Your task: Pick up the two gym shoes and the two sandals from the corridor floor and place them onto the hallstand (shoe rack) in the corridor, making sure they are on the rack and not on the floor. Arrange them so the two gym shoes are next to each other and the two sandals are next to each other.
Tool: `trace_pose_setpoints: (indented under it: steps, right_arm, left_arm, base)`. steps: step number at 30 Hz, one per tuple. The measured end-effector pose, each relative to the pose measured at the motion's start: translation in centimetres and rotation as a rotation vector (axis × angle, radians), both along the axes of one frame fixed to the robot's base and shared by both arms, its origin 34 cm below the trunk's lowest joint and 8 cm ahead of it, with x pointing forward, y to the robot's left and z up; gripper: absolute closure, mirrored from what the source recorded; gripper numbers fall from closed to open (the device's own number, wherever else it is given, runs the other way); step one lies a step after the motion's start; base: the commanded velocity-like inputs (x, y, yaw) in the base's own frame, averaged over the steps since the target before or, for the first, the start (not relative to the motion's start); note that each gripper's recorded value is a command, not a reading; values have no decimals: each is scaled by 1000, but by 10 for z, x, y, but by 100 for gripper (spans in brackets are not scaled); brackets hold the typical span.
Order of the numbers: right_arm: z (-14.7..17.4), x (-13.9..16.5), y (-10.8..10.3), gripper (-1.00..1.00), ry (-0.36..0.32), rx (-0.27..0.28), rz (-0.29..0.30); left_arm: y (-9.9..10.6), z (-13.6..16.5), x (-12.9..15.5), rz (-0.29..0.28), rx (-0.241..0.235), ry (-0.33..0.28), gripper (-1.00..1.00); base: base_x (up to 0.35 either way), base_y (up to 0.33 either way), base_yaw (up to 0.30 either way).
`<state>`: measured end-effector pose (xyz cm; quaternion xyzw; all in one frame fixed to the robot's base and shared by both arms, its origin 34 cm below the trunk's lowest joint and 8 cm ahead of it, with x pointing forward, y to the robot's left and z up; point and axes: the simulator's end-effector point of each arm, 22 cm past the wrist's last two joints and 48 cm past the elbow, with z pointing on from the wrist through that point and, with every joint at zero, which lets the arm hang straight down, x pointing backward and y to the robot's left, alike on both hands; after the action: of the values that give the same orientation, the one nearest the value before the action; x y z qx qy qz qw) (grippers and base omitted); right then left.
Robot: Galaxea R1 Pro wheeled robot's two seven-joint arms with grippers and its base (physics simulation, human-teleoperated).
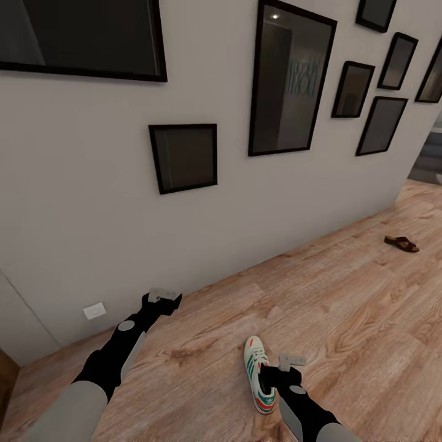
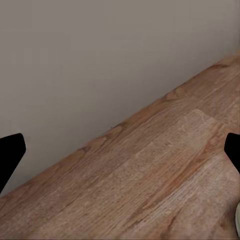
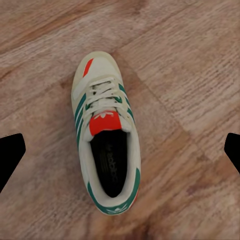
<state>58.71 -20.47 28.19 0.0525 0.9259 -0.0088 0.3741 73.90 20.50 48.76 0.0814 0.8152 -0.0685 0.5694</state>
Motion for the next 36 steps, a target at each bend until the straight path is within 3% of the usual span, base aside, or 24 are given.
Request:
trace_pose_setpoints:
  steps: [21,32,35,36]
  right_arm:
    - [-61,-29,-1,-100,102,-1,-1]
    - [-65,-32,-1,-100,111,-1,-1]
    - [-65,-32,-1,-100,110,-1,-1]
    - [-65,-32,-1,-100,109,-1,-1]
  left_arm:
    - [-12,-78,-11,-34,14,99,-100]
    - [-12,-84,-12,-34,14,108,-100]
    - [-19,-74,-7,-38,4,92,-100]
    - [-34,-56,2,-50,-12,56,-100]
  base:
    - [0,0,0]
    - [0,0,0]
    - [0,0,0]
    - [0,0,0]
